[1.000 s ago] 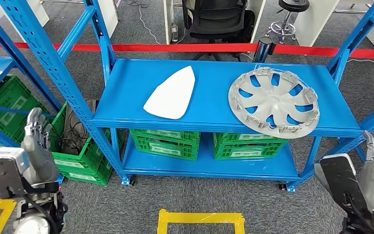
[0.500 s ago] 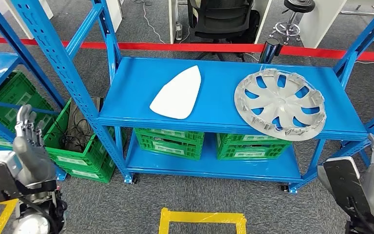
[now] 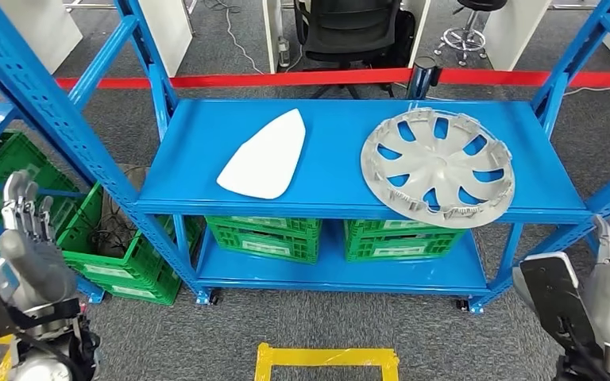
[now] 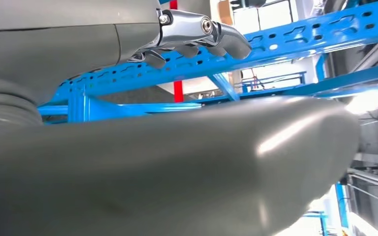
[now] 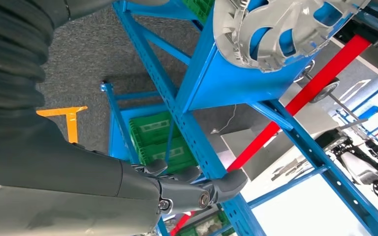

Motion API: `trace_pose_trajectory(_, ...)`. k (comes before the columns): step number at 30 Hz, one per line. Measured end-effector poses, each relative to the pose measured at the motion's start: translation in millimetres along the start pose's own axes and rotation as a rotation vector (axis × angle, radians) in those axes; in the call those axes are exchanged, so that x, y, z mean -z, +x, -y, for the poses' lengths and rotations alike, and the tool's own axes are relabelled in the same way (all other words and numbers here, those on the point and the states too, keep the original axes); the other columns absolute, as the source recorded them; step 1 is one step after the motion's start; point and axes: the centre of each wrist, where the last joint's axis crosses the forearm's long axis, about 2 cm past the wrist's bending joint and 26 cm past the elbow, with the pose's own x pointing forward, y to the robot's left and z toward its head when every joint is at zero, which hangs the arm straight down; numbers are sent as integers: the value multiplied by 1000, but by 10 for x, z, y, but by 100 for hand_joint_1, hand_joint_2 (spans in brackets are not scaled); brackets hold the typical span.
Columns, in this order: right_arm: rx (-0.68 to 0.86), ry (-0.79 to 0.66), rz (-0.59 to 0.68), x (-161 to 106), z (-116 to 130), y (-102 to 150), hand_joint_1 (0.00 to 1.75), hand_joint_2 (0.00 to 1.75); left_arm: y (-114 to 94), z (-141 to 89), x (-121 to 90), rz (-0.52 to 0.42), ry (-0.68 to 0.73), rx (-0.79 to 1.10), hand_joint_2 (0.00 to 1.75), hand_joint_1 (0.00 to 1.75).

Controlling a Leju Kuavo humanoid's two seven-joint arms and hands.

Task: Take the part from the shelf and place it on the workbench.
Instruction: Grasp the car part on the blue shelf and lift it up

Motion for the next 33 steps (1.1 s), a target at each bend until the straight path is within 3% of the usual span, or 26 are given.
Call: trace_pose_trajectory(33,3,-6,-5,-11,15,23,0,175,41,0,-12,22,5,-40,0,0)
